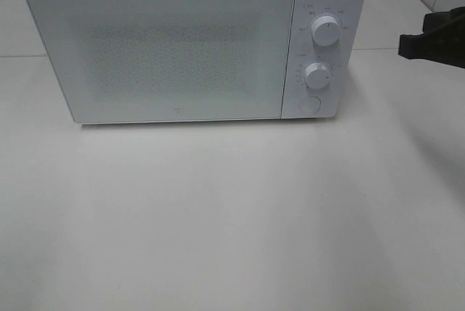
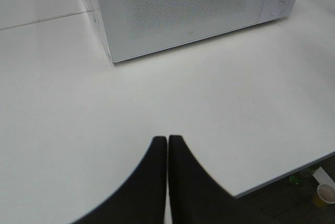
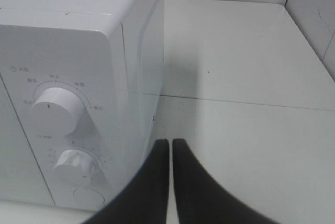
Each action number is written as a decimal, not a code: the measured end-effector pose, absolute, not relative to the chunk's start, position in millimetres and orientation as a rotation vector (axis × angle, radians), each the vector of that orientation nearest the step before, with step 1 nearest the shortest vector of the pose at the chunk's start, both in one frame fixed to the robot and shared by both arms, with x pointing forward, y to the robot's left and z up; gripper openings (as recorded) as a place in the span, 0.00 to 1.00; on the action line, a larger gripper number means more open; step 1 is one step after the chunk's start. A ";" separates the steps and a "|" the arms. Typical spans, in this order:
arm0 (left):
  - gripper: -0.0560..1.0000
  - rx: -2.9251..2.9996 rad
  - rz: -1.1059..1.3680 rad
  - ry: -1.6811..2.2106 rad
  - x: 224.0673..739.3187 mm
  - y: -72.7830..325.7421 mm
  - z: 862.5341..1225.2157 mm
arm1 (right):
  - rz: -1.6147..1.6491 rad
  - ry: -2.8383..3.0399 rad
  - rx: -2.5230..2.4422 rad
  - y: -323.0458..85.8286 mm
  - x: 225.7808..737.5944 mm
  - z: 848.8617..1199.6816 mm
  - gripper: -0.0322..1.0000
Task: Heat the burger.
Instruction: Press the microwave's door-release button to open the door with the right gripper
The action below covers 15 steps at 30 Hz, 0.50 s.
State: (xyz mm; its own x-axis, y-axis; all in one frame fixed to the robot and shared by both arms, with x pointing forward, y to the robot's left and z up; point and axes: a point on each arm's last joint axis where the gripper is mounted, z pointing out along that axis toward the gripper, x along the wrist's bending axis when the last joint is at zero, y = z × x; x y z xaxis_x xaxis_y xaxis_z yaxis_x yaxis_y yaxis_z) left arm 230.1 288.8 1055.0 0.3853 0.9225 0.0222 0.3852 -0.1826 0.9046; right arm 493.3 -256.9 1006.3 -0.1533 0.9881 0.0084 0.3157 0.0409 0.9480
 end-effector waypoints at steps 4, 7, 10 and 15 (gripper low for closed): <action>0.05 1.753 0.757 1.150 230.1 288.8 1055.0 | 1.174 1.527 1.319 -254.9 506.8 994.5 0.04; 0.05 1.753 0.757 1.150 230.1 288.8 1055.0 | 1.186 1.512 1.314 -253.9 513.6 985.1 0.04; 0.05 1.753 0.757 1.150 230.1 288.8 1055.0 | 1.193 1.513 1.320 -253.0 515.7 980.9 0.04; 0.05 1.753 0.757 1.150 230.1 288.8 1055.0 | 1.262 1.705 1.212 -235.9 523.8 946.4 0.03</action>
